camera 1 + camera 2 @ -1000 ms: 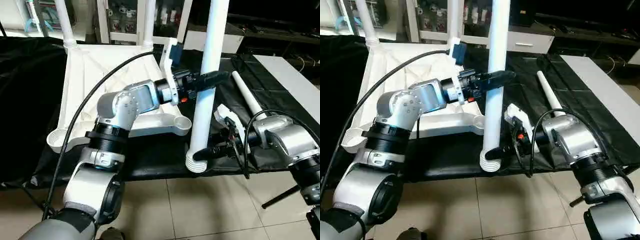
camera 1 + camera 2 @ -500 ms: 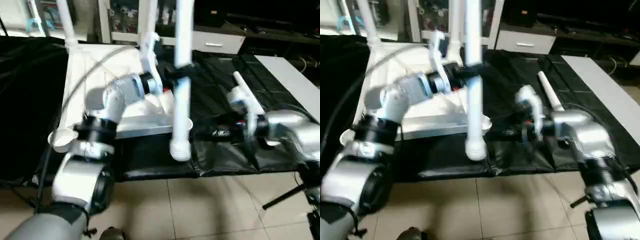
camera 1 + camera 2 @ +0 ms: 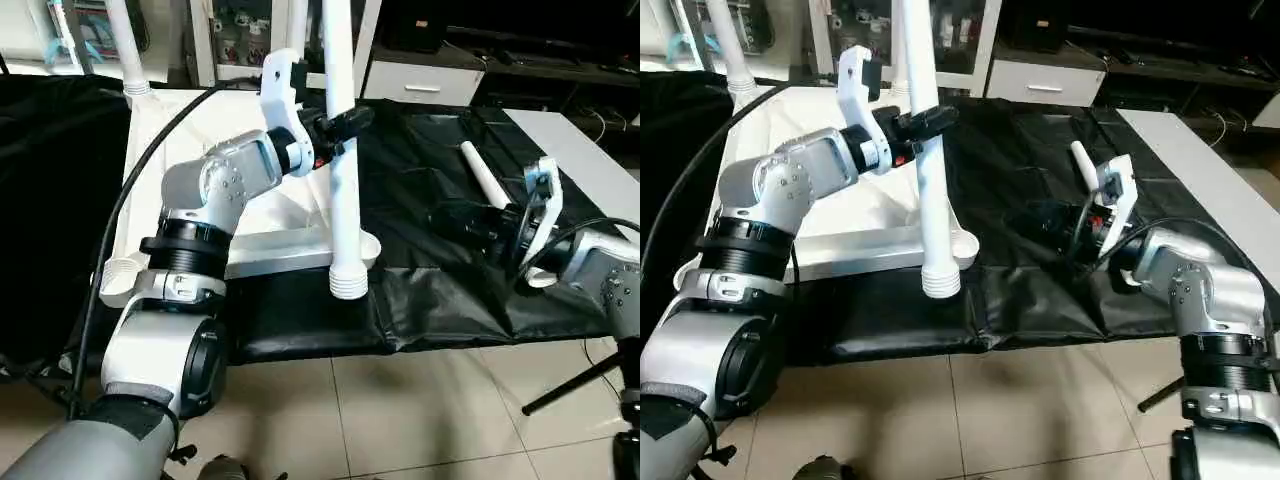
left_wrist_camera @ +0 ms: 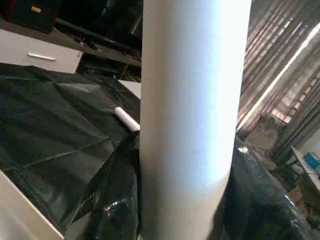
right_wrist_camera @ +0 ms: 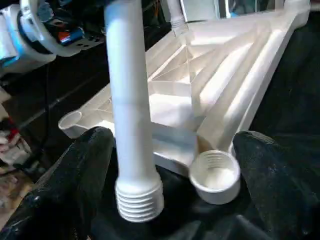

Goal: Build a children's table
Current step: Insert table leg to table base

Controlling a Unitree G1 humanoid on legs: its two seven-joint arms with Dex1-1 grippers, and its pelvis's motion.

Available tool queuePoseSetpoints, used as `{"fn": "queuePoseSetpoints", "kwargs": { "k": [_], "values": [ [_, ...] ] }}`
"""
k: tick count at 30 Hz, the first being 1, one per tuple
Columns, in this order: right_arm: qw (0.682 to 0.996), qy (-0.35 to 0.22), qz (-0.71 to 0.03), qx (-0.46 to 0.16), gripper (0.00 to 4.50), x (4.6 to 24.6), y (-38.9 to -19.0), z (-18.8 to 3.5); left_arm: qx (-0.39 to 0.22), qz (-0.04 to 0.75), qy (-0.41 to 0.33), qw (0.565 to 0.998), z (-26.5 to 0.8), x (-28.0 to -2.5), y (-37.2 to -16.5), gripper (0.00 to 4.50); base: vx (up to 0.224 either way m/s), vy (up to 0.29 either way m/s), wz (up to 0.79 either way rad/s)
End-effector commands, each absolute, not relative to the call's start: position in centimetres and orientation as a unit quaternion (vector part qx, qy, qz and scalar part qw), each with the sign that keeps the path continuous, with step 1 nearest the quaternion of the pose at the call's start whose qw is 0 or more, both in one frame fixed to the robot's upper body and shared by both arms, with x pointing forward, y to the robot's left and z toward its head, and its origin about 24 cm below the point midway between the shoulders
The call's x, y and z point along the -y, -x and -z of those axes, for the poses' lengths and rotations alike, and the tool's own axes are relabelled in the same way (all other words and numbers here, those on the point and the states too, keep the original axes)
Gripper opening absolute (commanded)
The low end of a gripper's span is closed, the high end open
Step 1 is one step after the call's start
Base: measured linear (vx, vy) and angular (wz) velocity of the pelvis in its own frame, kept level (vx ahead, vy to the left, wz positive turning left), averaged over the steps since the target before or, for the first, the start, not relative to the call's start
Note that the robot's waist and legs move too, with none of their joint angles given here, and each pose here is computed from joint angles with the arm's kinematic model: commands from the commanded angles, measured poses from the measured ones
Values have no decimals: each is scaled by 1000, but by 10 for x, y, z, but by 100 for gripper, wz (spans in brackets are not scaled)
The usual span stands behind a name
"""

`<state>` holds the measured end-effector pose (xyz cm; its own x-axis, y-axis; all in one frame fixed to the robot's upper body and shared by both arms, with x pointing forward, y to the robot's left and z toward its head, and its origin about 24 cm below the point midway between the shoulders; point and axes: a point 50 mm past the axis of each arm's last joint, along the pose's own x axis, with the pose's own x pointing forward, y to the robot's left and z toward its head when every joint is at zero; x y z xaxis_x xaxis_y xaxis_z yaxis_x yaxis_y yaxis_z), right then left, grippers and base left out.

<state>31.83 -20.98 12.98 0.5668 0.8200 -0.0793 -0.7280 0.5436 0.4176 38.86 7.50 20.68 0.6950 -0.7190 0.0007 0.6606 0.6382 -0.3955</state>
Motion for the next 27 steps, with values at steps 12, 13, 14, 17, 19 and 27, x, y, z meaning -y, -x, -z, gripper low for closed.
{"fn": "queuePoseSetpoints", "kwargs": {
  "k": [12,13,14,17,19,27],
  "values": [
    [894,-107,-417,-122,407,147,-326,-123,-63,395,184,898,-220,-60,-385,174,0,0,0],
    [894,-108,-417,-121,407,145,-326,-123,-63,395,184,898,-220,-60,-385,174,0,0,0],
    [897,-111,-410,-125,407,141,-329,-120,-64,396,184,898,-220,-59,-385,174,0,0,0],
    [904,-98,-392,-138,407,137,-335,-114,-62,401,180,896,-221,-56,-384,174,0,0,0],
    [902,-101,-396,-140,407,136,-335,-113,-61,403,179,896,-222,-55,-384,174,0,0,0],
    [869,-80,-459,-168,407,136,-329,-114,-54,430,152,888,-223,-50,-380,174,0,0,0]
  ]
}}
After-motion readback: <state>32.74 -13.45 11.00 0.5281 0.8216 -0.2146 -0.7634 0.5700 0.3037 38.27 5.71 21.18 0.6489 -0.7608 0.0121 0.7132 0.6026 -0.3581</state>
